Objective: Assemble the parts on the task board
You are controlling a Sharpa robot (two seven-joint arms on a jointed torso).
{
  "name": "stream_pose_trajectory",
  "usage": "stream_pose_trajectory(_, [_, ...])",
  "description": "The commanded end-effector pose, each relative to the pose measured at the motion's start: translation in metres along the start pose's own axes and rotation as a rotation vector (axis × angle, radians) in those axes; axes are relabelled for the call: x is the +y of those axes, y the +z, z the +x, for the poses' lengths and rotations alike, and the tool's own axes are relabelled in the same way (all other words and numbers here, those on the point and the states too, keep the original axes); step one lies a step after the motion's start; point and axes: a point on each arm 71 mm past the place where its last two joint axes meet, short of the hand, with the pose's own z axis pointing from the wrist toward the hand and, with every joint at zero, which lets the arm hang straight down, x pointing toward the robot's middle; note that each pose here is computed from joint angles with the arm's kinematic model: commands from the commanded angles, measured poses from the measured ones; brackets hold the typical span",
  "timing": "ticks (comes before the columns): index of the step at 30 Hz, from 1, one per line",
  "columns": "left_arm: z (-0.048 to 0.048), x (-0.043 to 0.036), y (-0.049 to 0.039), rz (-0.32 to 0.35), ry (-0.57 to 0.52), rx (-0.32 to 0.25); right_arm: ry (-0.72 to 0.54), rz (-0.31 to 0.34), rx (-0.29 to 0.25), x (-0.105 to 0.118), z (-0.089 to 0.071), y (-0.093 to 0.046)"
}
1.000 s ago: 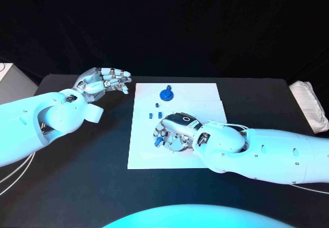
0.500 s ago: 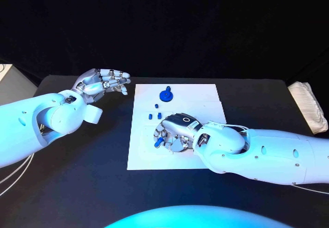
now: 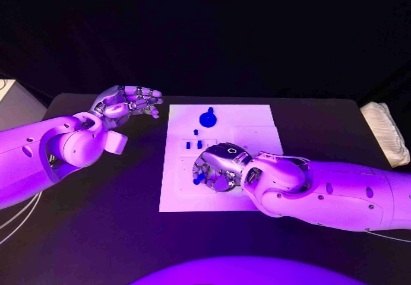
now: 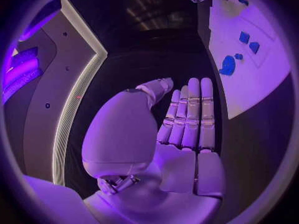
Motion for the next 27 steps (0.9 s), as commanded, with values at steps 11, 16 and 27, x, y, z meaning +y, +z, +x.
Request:
stream_pose_trajectory(11, [0.0022, -0.0009, -0.0001, 0.004, -0.011, 0.015, -0.038, 0.002, 0.038, 0.005, 0.008, 0.005])
stream_pose_trajectory(16, [0.0021, -0.0009, -0.0002, 0.003, -0.011, 0.014, -0.024, 0.004, 0.035, 0.007, 0.013, 0.008])
stream_pose_trajectory(27, [0.0018, -0.0003, 0.0001, -0.002, -0.011, 0.016, -0.005, 0.028, -0.033, 0.002, 0.010, 0.005])
